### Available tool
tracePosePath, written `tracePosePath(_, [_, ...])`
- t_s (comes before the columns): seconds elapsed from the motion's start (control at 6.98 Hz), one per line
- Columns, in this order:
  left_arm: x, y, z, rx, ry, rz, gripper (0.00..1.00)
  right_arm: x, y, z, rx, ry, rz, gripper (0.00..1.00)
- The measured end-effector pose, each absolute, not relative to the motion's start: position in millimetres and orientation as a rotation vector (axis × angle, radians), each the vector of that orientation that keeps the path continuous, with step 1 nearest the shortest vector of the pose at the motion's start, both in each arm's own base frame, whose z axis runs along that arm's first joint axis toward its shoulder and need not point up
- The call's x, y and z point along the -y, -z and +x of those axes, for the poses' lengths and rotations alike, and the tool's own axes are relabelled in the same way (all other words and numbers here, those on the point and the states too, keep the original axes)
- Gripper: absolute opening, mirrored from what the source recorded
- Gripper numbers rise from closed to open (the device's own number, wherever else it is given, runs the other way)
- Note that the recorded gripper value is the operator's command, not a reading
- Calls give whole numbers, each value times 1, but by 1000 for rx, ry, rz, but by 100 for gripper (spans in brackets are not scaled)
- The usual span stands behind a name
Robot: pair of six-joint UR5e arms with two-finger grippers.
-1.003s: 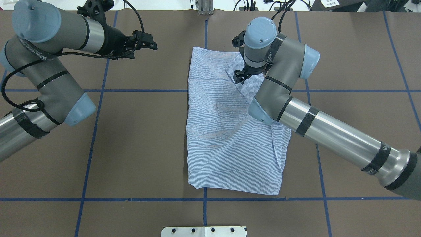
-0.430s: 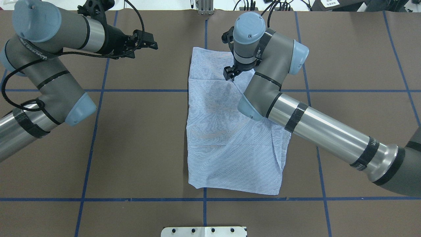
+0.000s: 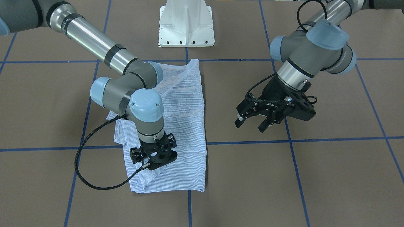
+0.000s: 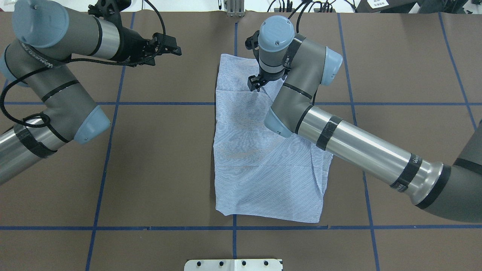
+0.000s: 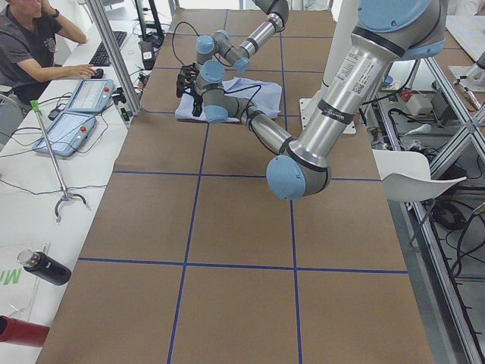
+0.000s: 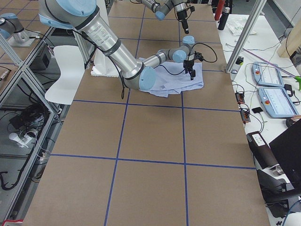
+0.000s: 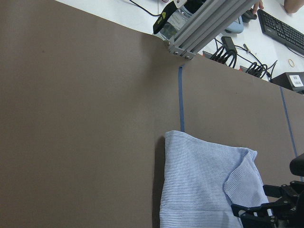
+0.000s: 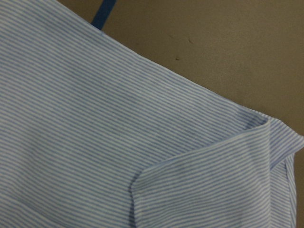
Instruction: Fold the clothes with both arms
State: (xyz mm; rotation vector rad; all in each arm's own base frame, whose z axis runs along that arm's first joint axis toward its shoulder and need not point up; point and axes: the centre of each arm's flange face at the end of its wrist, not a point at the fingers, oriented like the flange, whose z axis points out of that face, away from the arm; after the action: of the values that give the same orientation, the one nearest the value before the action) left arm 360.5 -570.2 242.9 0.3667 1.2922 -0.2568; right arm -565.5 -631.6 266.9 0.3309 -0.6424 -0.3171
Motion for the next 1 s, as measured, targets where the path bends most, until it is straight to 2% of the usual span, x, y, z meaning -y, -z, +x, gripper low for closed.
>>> tracePosePath(1.0, [568, -231, 359, -1306, 250, 377, 100, 640, -287, -562, 601, 333, 322, 100])
